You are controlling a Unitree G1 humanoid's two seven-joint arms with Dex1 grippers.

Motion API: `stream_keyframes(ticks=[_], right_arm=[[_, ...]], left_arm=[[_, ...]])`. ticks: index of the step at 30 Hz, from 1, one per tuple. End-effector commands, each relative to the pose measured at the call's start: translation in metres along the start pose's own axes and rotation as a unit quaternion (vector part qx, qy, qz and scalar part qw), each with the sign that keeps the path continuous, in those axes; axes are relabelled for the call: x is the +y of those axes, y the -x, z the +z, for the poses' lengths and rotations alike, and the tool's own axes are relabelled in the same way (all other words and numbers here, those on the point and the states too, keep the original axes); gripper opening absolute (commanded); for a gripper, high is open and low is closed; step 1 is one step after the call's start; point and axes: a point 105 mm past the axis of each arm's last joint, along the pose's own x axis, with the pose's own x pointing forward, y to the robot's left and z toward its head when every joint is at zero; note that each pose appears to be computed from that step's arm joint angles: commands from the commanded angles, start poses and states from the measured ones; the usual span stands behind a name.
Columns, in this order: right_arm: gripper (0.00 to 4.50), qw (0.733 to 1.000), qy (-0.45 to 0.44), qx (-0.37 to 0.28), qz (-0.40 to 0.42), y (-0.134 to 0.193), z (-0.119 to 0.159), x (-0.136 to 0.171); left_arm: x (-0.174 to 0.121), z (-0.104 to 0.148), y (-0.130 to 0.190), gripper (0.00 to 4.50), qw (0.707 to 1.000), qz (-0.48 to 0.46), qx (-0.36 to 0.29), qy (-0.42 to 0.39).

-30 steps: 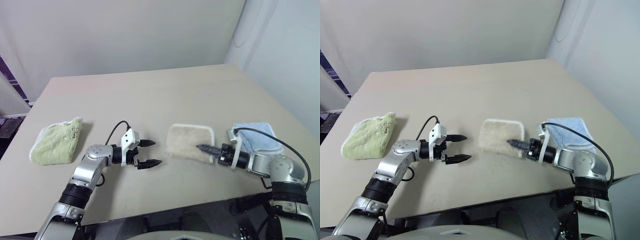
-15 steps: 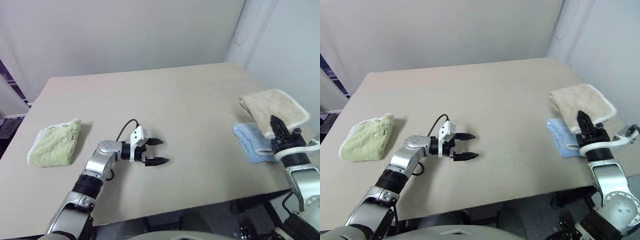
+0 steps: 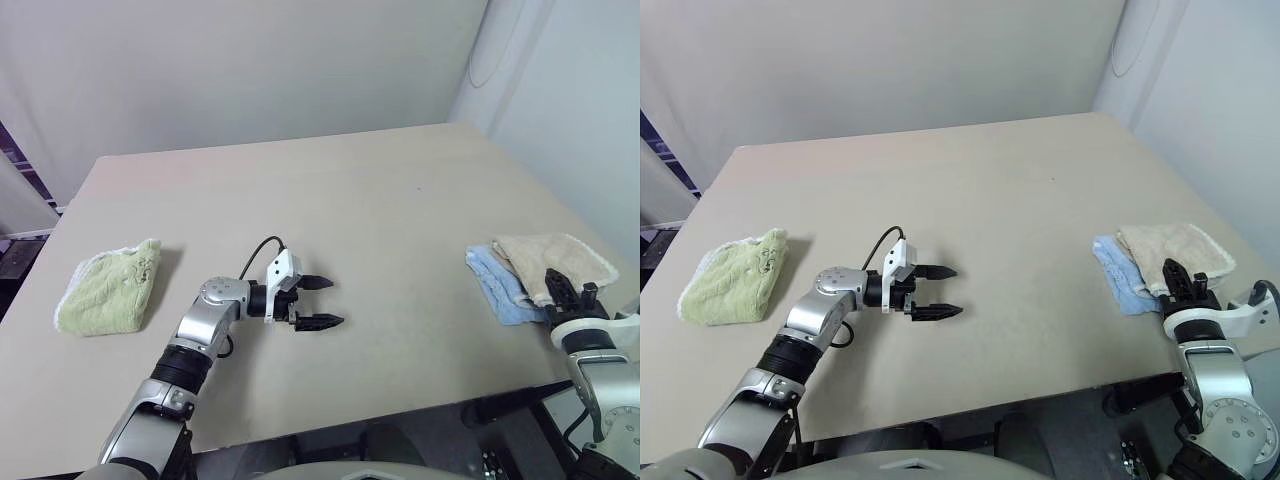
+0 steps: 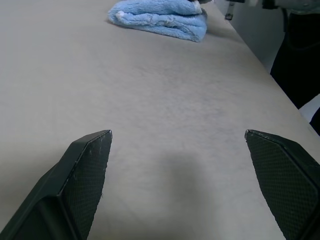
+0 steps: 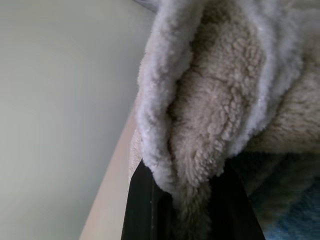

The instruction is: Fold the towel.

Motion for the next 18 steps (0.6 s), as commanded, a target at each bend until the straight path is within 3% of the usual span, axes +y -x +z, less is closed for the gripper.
stream_keyframes(ticks=[1,9,10,12,18], right_arm=[[0.01,1.0,0.003,0.004,0.009,-0.003,0.0,0.002],[0.01,1.0,-0.02,0.013,-0.02,-0.008,-0.012,-0.014],[0.7,0.999,-0.023,0.013,-0.02,-0.009,-0.012,-0.015],[1.28,0.999,-0.029,0.014,-0.016,-0.009,-0.012,-0.014],[3.55,0.999,-0.022,0.036,0.023,-0.001,-0.012,0.004]], left_arm=[[0.0,0.009,0.003,4.5,1.0,0.003,-0.001,-0.02],[0.003,0.01,0.005,4.5,1.0,0.015,-0.001,-0.015],[0.004,0.011,0.005,4.5,1.0,0.016,-0.001,-0.015],[0.006,0.012,0.005,4.5,1.0,0.018,-0.002,-0.015],[0.009,0.016,0.007,4.5,1.0,0.019,-0.001,-0.016]])
